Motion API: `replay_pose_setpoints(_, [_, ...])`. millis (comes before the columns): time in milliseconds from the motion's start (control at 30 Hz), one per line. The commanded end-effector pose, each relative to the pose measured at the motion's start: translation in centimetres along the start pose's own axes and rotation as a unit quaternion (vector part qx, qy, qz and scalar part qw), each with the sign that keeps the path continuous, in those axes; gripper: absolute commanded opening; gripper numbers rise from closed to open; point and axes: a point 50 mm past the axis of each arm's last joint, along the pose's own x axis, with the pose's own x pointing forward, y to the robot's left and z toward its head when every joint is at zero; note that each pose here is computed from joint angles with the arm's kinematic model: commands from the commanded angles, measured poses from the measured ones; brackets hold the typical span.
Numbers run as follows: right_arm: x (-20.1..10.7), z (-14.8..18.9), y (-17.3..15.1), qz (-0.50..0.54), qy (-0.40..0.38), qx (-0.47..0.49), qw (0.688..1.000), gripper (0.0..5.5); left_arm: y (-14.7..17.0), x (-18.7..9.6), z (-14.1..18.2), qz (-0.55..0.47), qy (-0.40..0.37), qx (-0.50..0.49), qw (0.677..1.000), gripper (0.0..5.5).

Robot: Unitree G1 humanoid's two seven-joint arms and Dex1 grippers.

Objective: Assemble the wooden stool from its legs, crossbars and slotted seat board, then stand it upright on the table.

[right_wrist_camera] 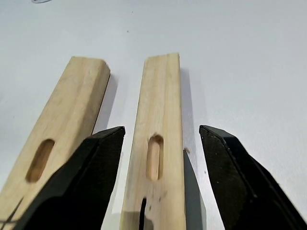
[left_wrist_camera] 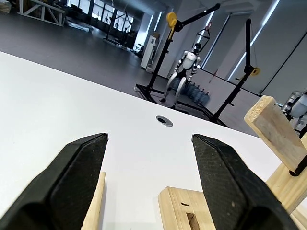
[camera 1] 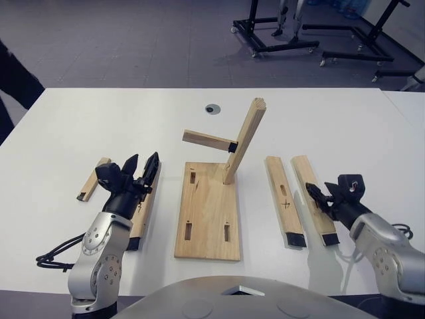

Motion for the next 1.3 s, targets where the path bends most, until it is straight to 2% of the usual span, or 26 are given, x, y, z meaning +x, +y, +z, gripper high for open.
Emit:
replay_pose_setpoints(33, [-0.2,-0.7,0.7,0.004,0.018,-0.012,1.0,3.16,-0.4,-0.1,0.0,0.002,0.001,0.001,1.0,3.2])
replay_pose_setpoints(200, [0.6,-2.7,1.1,-0.02,0.053,-0.025,0.998,4.11,-0.3,0.7,0.3,-0.007,-0.005,-0.007,1.0,3.2])
replay_pose_setpoints(400, [0.7,-4.7,0.2,-0.047,0.101,-0.033,0.993,4.11,-1.1,1.3,0.2,-0.051,0.001,-0.018,0.999,3.2])
replay_pose_setpoints(567, [0.4,-6.3,0.7,-0.015,0.152,0.042,0.987,3.28,-1.0,1.5,0.0,-0.055,0.004,-0.021,0.998,3.2])
replay_pose_setpoints(667, [0.8,-5.5,1.2,-0.002,0.134,0.049,0.99,2.71,-0.8,1.5,0.1,-0.056,0.0,-0.024,0.998,3.2])
replay_pose_setpoints(1000, [1.6,-4.1,1.1,-0.011,0.124,0.024,0.992,2.71,-0.8,1.7,0.2,-0.061,-0.003,-0.029,0.998,3.2])
replay_pose_setpoints(1167, [1.9,-2.2,1.0,-0.009,0.075,0.003,0.997,3.67,-0.9,1.5,0.1,-0.056,-0.004,-0.032,0.998,3.2])
replay_pose_setpoints(1300, [1.8,0.9,1.5,-0.002,-0.015,-0.002,1.0,4.26,-0.9,1.3,0.2,-0.054,-0.004,-0.032,0.998,3.2])
